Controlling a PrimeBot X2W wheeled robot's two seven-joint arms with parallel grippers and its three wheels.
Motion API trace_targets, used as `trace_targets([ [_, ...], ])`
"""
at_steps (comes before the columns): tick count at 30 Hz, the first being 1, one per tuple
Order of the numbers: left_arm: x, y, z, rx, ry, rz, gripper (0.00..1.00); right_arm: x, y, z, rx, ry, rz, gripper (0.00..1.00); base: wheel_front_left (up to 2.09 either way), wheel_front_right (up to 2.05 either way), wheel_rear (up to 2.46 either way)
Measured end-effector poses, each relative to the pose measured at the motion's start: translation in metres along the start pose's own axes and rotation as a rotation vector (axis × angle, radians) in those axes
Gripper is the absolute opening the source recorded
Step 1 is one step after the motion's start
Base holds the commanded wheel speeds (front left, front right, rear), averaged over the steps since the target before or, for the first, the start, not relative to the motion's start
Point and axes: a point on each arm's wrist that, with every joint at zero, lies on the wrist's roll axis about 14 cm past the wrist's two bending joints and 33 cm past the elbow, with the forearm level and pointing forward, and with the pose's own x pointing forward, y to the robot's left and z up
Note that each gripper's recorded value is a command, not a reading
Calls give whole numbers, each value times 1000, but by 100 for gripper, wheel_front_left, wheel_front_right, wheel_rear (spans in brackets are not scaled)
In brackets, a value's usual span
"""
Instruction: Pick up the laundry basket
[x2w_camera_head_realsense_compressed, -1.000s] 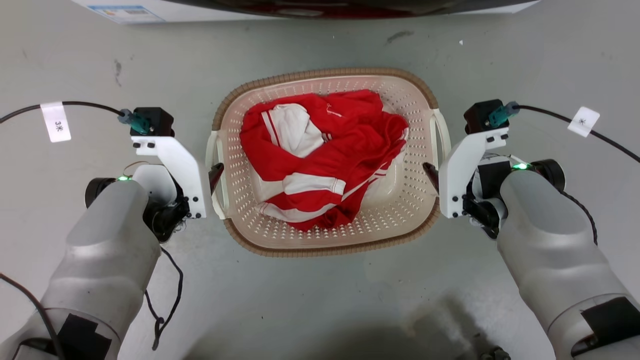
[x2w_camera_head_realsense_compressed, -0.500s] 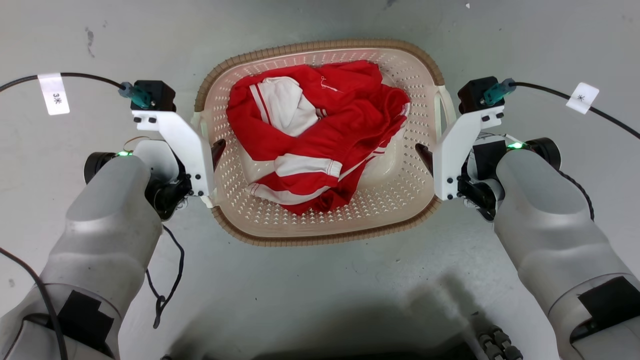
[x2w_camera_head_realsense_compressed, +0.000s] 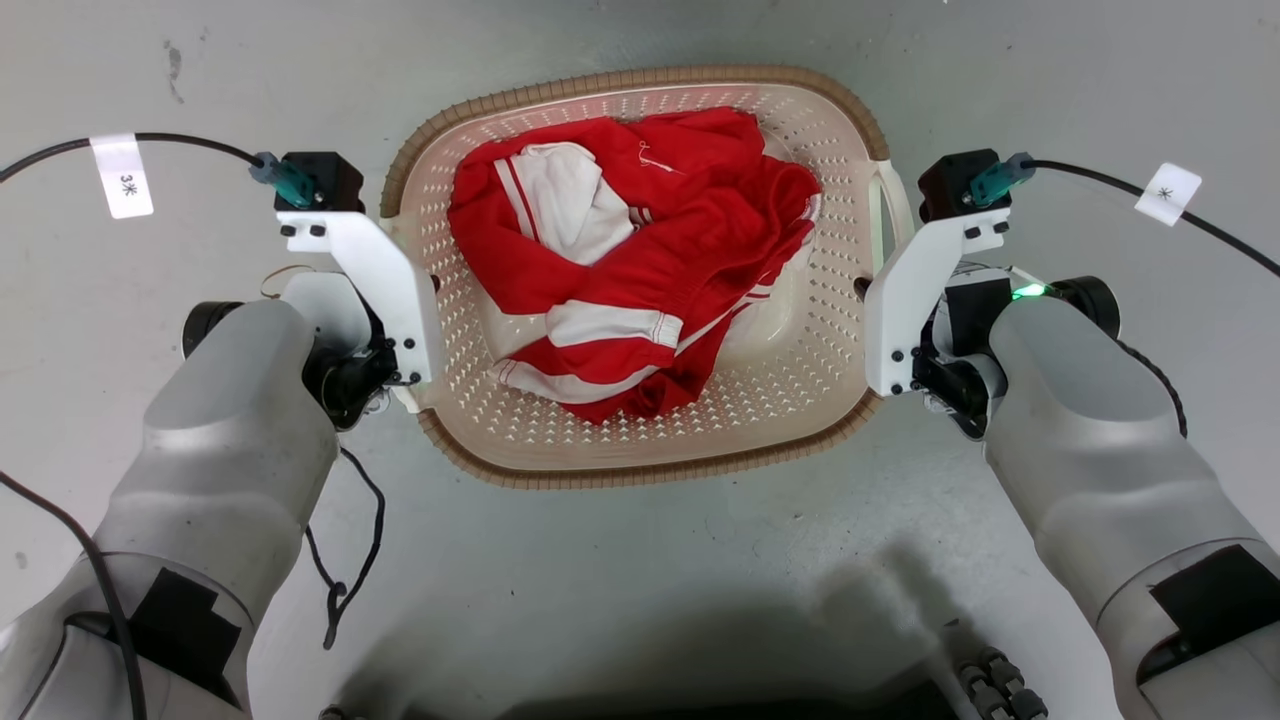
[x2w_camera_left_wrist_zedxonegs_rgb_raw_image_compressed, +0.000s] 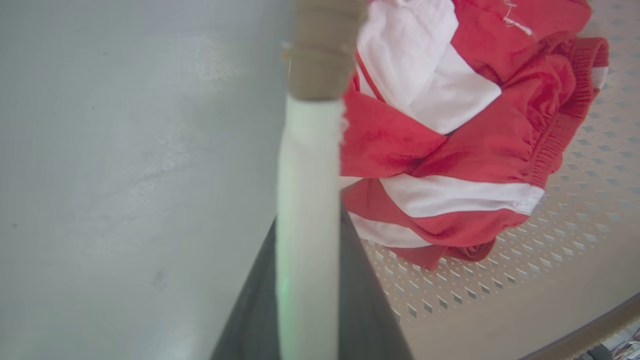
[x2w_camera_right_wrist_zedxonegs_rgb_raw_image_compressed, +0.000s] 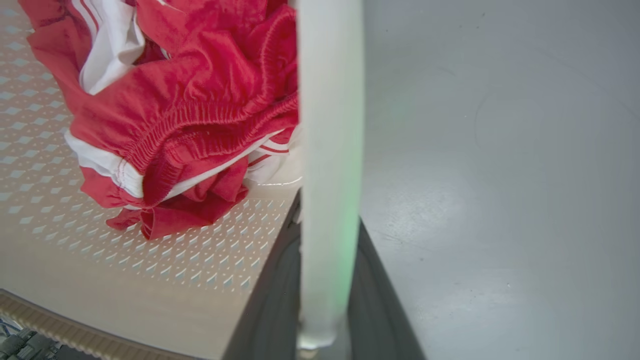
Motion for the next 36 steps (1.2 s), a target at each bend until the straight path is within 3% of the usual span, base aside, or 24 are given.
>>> trace_targets([
  [13, -34, -11, -8, 15, 77, 8, 0, -33, 13, -5, 8, 86, 20, 0, 0, 0, 0],
  [28, -115, -36, -26, -54, 147, -7, 0, -113, 37, -14, 40, 152, 54, 0, 0, 0, 0],
  [36, -158, -52, -23, -37, 127, -14, 0, -156, 47, -19, 55, 167, 72, 0, 0, 0, 0],
])
